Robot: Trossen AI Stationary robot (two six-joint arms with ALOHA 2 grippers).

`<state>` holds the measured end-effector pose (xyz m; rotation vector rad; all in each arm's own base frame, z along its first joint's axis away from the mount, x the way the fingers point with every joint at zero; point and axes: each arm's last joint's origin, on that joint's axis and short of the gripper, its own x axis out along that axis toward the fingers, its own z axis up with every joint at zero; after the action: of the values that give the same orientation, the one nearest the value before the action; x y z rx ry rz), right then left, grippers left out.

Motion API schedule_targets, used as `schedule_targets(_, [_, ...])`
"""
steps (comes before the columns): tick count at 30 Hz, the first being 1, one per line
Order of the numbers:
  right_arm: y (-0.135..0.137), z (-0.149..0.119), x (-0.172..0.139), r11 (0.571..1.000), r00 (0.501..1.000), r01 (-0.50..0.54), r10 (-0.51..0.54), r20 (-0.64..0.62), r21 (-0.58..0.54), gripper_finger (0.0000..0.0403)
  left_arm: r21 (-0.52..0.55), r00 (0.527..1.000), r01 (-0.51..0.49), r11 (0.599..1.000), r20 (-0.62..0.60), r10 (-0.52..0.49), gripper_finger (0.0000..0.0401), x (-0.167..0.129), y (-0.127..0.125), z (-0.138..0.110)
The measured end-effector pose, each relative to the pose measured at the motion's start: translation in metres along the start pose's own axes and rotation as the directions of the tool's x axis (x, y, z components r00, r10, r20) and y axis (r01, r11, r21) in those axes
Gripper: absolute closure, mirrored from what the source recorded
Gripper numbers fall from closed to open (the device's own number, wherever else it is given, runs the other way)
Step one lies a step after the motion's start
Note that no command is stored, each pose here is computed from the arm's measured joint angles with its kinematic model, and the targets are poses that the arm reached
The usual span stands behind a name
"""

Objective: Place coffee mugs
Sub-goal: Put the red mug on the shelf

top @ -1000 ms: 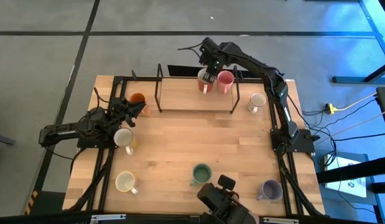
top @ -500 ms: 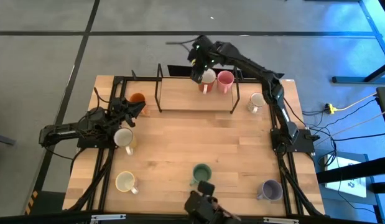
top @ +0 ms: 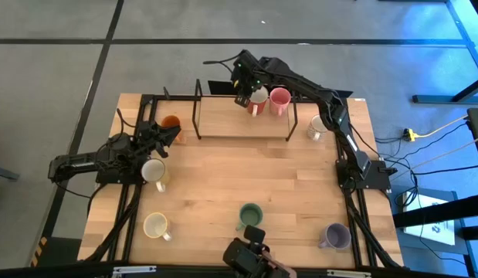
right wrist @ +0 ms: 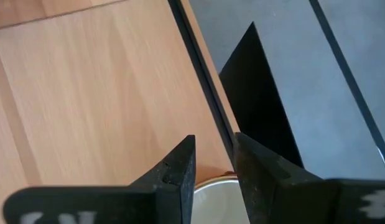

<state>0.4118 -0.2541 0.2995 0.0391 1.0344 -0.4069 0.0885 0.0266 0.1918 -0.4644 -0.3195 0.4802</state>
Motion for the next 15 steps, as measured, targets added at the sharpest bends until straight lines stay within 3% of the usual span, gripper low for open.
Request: schedule_targets(15, [0.003, -0.009, 0.014, 1.000, 0.998, 0.002, -0.004, -0.062, -0.019, 0.0306, 0.000, 1.000, 0.000, 1.000, 0.000, 0.000, 0.0313, 0.000, 0.000, 0.000])
